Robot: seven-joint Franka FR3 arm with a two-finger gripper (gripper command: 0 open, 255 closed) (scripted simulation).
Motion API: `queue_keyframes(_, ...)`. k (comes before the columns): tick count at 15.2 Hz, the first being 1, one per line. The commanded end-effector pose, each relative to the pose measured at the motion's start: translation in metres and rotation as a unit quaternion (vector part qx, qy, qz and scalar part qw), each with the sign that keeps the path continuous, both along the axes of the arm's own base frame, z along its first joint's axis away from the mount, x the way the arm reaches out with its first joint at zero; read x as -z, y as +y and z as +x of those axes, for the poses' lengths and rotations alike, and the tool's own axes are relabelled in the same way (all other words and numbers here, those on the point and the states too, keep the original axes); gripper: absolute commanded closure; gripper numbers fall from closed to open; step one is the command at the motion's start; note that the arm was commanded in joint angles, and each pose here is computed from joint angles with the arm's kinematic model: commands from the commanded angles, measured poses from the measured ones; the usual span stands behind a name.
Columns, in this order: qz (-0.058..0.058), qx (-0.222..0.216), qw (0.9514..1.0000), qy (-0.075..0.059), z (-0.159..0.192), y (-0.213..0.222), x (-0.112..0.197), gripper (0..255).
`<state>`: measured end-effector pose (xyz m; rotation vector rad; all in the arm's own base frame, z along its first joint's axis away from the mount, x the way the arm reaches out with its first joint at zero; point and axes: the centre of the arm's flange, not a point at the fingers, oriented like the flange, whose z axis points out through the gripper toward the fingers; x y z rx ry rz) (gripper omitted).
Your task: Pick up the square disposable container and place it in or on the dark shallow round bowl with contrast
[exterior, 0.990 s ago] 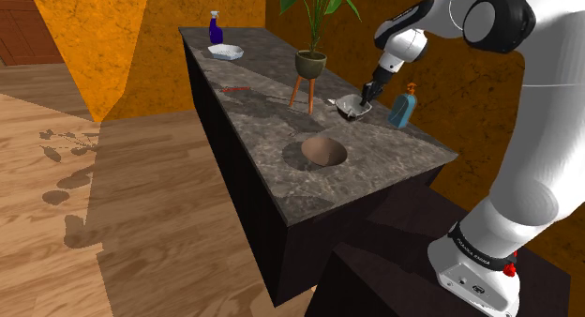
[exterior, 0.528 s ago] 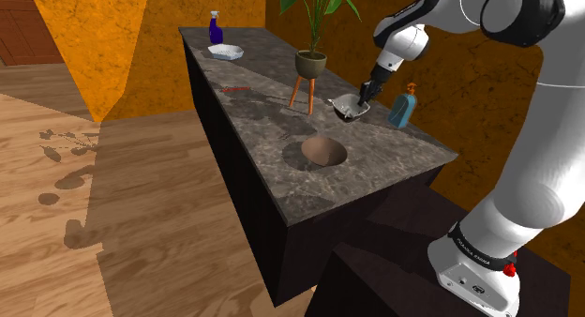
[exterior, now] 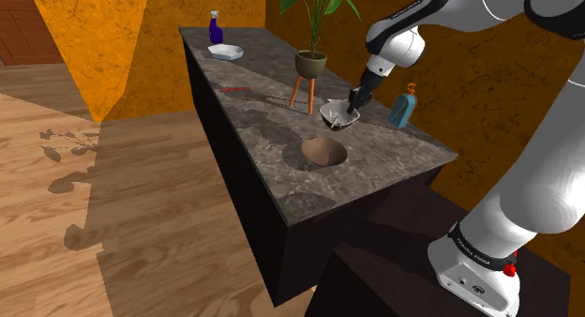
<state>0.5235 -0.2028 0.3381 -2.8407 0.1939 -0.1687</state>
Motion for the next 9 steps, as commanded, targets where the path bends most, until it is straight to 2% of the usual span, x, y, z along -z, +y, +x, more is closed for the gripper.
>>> queue_keyframes(1,0.0,0.001,1.0,-0.001,-0.005,0.028,-0.004,255)
queue_keyframes(5,0.0,0.001,1.0,-0.001,-0.016,0.081,-0.006,255)
queue_keyframes(9,0.0,0.001,1.0,-0.001,-0.016,0.081,0.015,255)
